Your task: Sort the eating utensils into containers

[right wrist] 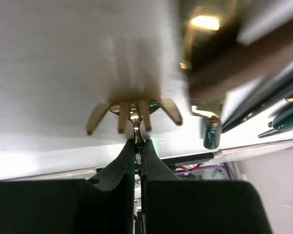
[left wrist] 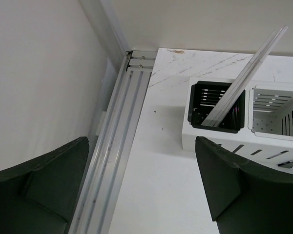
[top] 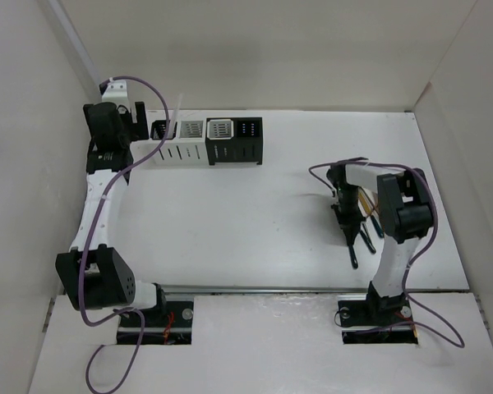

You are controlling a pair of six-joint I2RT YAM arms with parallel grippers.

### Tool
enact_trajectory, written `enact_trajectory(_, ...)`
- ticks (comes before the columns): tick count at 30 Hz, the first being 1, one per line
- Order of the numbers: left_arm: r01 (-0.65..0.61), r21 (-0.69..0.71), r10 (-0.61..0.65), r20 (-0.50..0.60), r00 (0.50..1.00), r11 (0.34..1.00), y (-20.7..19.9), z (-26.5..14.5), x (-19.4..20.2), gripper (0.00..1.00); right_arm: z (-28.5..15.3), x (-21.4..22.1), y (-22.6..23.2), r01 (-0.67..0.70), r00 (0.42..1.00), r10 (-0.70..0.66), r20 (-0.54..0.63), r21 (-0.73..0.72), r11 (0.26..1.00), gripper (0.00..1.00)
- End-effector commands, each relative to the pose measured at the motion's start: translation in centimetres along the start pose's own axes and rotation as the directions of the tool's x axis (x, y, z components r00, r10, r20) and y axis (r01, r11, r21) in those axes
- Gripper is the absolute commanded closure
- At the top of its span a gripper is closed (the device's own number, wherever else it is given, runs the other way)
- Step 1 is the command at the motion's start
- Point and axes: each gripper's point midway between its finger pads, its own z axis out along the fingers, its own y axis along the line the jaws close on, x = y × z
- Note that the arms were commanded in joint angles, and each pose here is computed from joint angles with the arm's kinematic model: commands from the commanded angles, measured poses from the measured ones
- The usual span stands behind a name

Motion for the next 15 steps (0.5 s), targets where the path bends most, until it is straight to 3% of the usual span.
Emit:
enact_trajectory(1,0.005,-0.03,-0.003,0.078,0.997,1.0,0.9,-1.0,-2.0,0.12,-0.4,-4.4,2.2,0.007,0.989,-0.01,0.144,0.022,1.0,1.0)
enact_trajectory(6,-0.002,-0.032,0.005,0.087,0.996,0.999,1.0,-1.3,-2.4,0.12,-3.9,-8.9,6.5,0.061,0.948,-0.047,0.316,-0.036,0.997,1.0)
enact_trajectory(9,-0.012,-0.04,0.015,0.076,0.997,0.999,1.2,-1.3,-2.1,0.12,-8.2,-11.7,8.3,0.089,0.882,-0.051,0.469,-0.059,0.994,1.0)
enact_trajectory(13,-0.01,-0.051,0.014,0.084,0.996,0.999,1.4,-1.6,-2.4,0.12,-15.6,-14.4,9.8,0.09,0.739,-0.007,0.674,-0.088,0.992,1.0)
enact_trajectory(15,-0.014,-0.037,0.017,0.066,0.998,0.999,1.1,-1.5,-1.7,0.12,-21.5,-15.6,10.3,0.104,0.607,0.038,0.794,-0.127,0.986,1.0)
